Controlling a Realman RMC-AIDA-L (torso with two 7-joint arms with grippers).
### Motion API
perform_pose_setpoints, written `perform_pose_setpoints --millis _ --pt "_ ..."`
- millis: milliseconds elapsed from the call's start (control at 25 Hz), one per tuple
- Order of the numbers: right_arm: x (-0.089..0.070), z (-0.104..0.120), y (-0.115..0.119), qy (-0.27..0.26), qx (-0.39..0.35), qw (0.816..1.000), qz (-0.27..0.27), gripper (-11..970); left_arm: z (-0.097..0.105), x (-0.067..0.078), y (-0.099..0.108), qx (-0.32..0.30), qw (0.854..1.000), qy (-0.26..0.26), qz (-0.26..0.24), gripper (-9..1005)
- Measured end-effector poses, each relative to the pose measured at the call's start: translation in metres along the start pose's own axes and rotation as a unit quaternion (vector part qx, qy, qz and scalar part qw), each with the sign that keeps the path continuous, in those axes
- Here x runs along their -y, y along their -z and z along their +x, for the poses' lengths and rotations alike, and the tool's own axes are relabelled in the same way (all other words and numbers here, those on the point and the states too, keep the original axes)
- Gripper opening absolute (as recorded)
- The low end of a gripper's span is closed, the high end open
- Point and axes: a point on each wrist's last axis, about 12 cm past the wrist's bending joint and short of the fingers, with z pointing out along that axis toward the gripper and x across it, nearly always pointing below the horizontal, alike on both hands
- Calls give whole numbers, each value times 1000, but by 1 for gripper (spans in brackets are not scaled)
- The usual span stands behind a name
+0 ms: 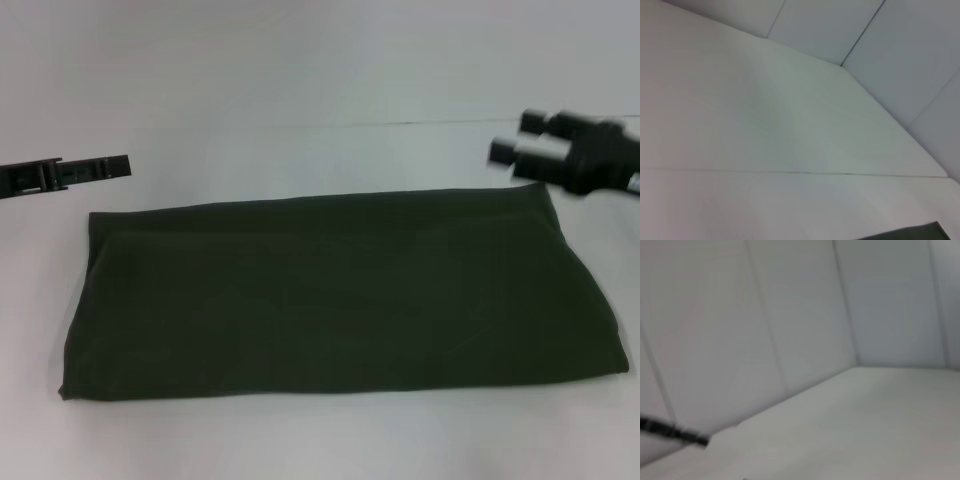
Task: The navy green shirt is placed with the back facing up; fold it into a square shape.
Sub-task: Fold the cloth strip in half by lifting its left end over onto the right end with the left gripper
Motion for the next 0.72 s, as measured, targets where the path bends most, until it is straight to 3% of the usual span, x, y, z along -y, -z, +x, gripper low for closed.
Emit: perform_pose_setpoints --millis 240,480,720 --pt "-19 26 -13 34 -81 994 -69 805 -3 6 0 -5 1000 -20 14 884" --pt "-20 26 -5 75 -137 981 -111 804 -9 16 2 -31 998 -44 38 882" --pt "-11 13 13 126 -128 976 -122 802 -35 16 -1 -87 996 21 -31 879"
